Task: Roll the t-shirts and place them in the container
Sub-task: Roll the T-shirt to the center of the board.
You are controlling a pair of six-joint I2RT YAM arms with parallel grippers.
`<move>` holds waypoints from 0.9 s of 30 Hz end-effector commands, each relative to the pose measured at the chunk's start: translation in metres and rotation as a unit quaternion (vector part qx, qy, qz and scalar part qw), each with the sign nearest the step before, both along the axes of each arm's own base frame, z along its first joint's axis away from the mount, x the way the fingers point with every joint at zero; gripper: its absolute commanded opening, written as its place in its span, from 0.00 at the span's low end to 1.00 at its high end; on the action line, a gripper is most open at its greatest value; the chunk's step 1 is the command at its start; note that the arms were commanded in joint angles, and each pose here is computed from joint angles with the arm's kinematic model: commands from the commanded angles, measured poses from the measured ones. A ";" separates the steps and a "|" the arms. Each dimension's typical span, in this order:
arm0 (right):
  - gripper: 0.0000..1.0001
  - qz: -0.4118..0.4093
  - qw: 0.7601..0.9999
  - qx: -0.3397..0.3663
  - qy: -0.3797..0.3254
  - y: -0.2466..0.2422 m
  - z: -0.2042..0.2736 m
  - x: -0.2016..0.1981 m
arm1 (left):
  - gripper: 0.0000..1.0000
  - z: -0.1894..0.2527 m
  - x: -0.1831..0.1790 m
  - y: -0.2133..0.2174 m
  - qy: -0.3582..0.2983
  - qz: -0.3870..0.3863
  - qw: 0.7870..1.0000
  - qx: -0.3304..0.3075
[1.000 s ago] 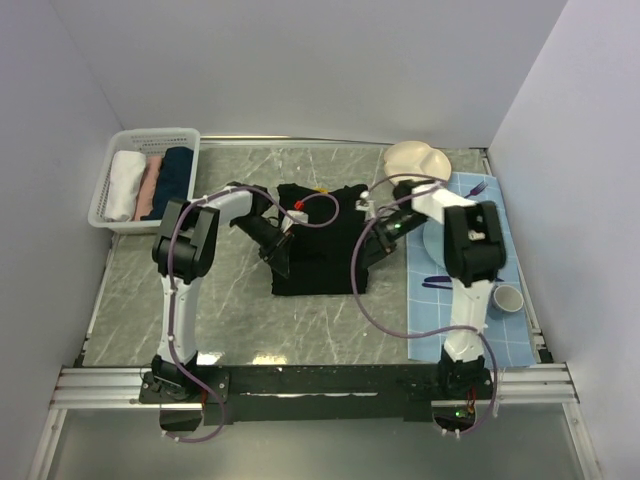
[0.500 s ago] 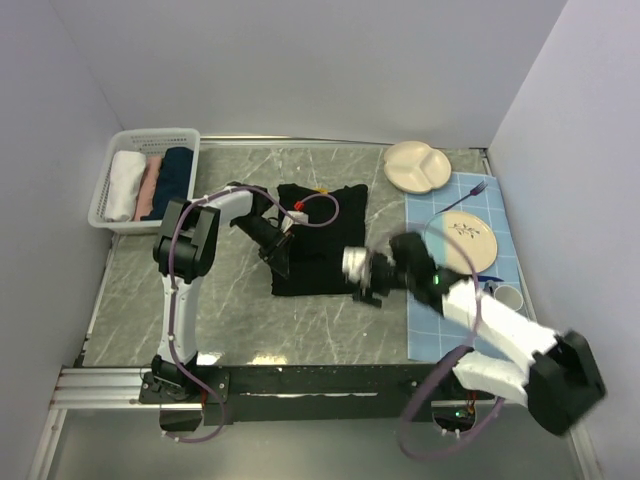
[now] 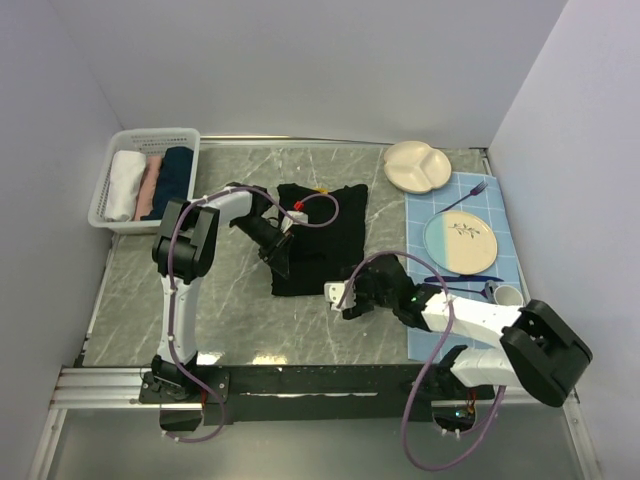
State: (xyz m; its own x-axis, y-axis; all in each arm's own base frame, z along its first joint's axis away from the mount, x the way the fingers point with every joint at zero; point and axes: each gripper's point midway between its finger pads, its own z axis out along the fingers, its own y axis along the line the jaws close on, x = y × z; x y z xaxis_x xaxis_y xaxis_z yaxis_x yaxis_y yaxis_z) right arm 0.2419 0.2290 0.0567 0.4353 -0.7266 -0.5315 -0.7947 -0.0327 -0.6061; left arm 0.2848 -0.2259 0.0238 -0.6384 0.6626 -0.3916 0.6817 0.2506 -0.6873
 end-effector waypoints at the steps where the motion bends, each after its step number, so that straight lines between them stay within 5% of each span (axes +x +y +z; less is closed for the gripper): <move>1: 0.77 0.018 0.999 0.015 -0.046 0.011 0.022 0.010 | 0.09 -0.037 0.016 0.018 -0.056 -0.033 0.996 0.066; 17: 0.67 0.059 0.998 -0.021 -0.013 0.009 -0.001 -0.005 | 0.10 -0.037 0.018 0.015 -0.035 -0.035 0.997 0.065; 27: 0.60 0.005 0.997 -0.072 -0.001 0.003 -0.023 0.024 | 0.10 -0.038 0.014 0.017 -0.029 -0.039 0.997 0.066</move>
State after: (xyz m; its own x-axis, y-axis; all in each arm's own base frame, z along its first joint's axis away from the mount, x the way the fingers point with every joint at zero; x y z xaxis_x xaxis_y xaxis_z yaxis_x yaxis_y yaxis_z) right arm 0.2490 0.2303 0.0280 0.4583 -0.7676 -0.4480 -0.8077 -0.1494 -0.5703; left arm 0.2859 -0.2264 0.0236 -0.6531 0.6767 -0.3398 0.6471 0.2656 -0.7146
